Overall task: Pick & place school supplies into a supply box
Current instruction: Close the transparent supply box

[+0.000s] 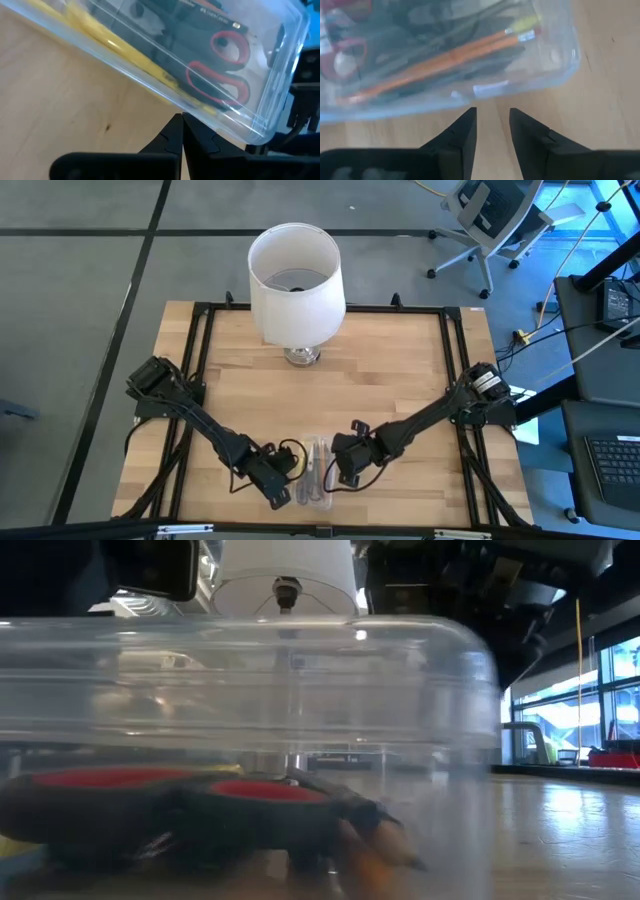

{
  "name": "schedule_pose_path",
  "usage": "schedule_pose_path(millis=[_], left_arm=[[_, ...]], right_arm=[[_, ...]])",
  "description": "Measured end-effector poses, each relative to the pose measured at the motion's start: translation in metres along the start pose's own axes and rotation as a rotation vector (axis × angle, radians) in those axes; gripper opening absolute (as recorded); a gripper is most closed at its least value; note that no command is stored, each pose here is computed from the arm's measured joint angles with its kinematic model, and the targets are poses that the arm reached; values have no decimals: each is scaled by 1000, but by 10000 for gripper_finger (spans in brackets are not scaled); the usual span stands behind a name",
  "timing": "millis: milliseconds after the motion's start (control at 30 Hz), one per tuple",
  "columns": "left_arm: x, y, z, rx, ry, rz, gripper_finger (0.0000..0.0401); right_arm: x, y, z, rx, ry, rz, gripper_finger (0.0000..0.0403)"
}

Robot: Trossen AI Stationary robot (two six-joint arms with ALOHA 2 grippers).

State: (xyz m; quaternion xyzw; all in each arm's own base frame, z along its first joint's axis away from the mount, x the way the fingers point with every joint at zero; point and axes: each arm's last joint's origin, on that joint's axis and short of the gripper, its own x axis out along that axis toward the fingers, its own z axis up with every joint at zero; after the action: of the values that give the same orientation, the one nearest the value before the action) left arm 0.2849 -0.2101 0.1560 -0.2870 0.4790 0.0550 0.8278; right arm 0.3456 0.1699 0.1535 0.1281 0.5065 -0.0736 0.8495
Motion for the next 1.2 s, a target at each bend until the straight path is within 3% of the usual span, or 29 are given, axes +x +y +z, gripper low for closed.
schedule_pose_path(millis=[233,567,933,1200], left_arm=[[5,-3,3,2,-46,-31,2],[3,13,-2,10,31,128,2],[4,18,11,-10,-157,202,1],[6,26,25,-13,-122,202,1]], right_arm=[[2,-3,7,23,-38,6,119],[1,-1,6,34,2,57,119],[0,4,1,41,12,60,119],[-1,3,-1,35,30,45,119]])
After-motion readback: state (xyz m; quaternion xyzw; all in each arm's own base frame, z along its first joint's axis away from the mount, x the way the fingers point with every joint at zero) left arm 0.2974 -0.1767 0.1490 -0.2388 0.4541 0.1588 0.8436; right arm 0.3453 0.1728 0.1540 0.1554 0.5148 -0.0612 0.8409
